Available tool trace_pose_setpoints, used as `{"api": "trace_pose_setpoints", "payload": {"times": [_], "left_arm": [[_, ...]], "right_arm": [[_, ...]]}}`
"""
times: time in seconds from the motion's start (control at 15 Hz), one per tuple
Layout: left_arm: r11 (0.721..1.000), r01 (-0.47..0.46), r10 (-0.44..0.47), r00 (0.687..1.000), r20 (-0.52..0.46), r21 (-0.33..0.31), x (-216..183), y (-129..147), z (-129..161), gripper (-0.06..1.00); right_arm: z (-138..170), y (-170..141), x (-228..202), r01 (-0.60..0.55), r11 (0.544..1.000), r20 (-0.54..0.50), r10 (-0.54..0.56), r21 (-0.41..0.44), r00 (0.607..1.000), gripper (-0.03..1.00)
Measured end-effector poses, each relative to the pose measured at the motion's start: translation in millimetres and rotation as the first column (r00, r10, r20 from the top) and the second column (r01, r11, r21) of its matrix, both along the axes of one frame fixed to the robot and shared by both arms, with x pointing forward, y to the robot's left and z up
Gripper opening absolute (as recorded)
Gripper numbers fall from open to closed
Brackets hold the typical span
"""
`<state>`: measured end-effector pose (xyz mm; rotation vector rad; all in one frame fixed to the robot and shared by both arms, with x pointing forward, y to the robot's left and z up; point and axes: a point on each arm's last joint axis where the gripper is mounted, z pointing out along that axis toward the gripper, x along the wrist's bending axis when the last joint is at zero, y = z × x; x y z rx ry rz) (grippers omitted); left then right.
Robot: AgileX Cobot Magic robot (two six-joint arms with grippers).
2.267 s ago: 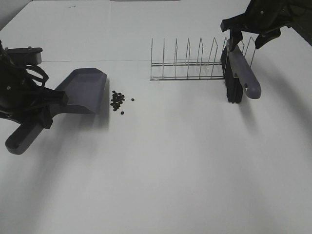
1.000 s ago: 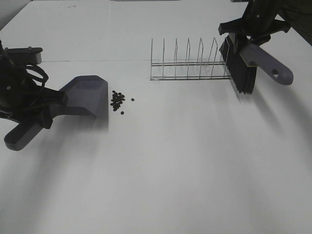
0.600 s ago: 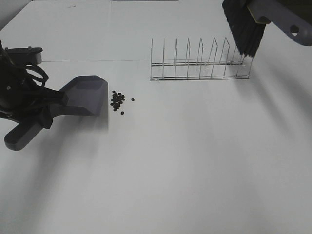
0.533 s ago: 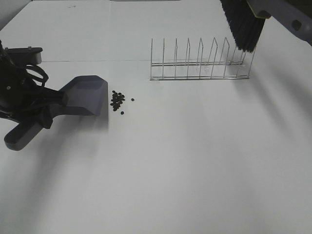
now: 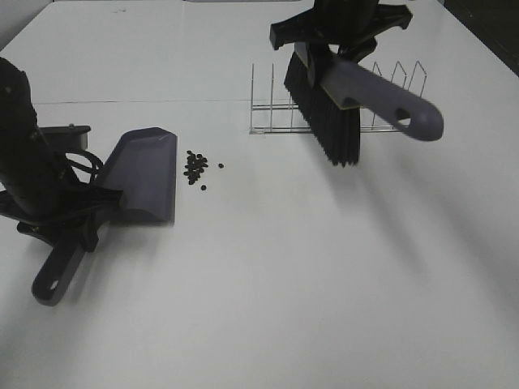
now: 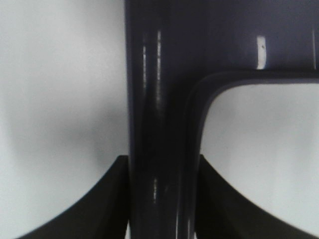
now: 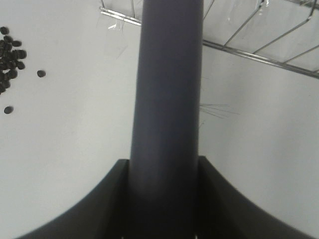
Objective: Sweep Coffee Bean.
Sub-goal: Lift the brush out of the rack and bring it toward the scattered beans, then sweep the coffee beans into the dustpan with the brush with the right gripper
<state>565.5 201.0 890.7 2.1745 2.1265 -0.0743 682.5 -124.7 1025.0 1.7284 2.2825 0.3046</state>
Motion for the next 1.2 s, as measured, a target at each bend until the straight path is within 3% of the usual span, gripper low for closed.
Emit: {"api": "trace_pose_setpoints", "payload": {"times": [0.2,0.53,0.87,1.2], "left_arm": [[1.0,0.001,-0.001,0.999,-0.051,-0.002,0,-1,-19,0.32],[1.0,-0.002,0.002,0.998,-0.066,-0.005,1,-2,-22,0.32],[1.0,-0.003,0.002,0.998,-0.067,-0.005,1,-2,-23,0.32],[1.0,-0.003,0.003,0.998,-0.068,-0.006,1,-3,-23,0.32]], "right_arm": [[-32,33,-8,-0.04,0.998,0.013,0.041,-0.044,0.999,0.28],[-105,61,-5,-0.079,0.991,-0.038,0.075,-0.112,0.996,0.28],[-131,112,-17,-0.151,0.989,-0.079,0.151,0.004,0.985,0.28],[-112,182,-43,-0.258,0.955,-0.035,0.265,0.145,0.963,0.28]]}}
